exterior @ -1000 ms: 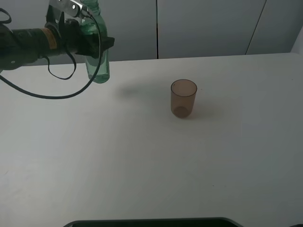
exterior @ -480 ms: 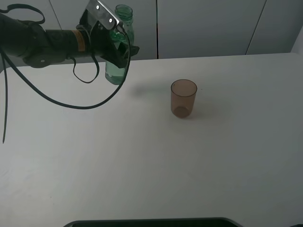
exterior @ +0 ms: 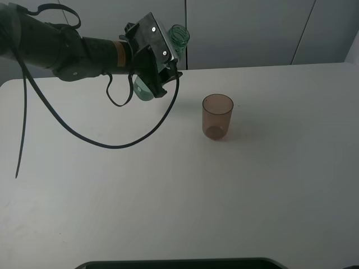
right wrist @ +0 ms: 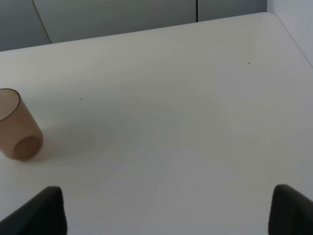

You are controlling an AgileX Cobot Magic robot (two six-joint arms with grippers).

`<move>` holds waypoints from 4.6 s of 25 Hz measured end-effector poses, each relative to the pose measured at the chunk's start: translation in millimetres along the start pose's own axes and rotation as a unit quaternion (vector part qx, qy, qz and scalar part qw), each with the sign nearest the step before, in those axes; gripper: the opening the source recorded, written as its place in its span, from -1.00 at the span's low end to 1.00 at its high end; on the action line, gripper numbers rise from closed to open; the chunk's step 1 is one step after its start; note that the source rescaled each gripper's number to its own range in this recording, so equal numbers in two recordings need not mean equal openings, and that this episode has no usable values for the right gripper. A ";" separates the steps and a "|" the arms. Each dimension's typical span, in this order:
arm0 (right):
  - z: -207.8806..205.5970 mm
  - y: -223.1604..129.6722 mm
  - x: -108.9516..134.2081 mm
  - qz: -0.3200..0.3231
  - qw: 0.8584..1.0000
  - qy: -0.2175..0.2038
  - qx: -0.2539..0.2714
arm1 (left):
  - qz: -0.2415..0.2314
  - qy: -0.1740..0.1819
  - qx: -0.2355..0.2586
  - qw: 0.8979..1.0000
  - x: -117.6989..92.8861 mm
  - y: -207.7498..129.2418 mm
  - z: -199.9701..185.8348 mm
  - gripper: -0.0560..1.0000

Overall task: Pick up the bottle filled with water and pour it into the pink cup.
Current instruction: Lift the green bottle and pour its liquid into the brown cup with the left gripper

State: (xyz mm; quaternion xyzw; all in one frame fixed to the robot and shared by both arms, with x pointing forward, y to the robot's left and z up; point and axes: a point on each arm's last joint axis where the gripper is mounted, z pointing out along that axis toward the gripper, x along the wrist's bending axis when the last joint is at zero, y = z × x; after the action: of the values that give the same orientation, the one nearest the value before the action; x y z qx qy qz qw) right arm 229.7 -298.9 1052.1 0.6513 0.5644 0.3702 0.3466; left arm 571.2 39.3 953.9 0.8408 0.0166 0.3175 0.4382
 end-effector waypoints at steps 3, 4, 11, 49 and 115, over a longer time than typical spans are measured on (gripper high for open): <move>0.0 0.0 0.0 0.000 1.000 0.000 0.000 | 0.023 0.001 0.010 1.000 0.6 -1.6 0.0 -0.85; 0.0 0.0 0.0 0.000 1.000 0.000 0.000 | 0.031 0.000 0.013 0.999 0.1 -1.9 0.2 -0.85; 0.0 0.0 0.0 0.000 1.000 0.000 0.000 | 0.102 -0.015 0.035 0.994 -10.4 1.5 3.1 -0.85; 0.0 0.0 0.0 0.000 1.000 0.000 0.000 | 0.216 -0.034 0.027 0.975 -26.6 11.0 53.4 -0.85; 0.0 0.0 -0.1 0.000 1.000 -0.001 0.000 | 0.401 -0.056 0.077 0.911 -26.0 18.6 63.7 -0.85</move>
State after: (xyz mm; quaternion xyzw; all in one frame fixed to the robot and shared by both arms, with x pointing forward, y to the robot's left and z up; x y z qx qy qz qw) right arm 229.7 -299.0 1052.1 0.6514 0.5644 0.3697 0.3472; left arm 580.7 -26.4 927.9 0.8240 -0.3220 0.4169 0.2086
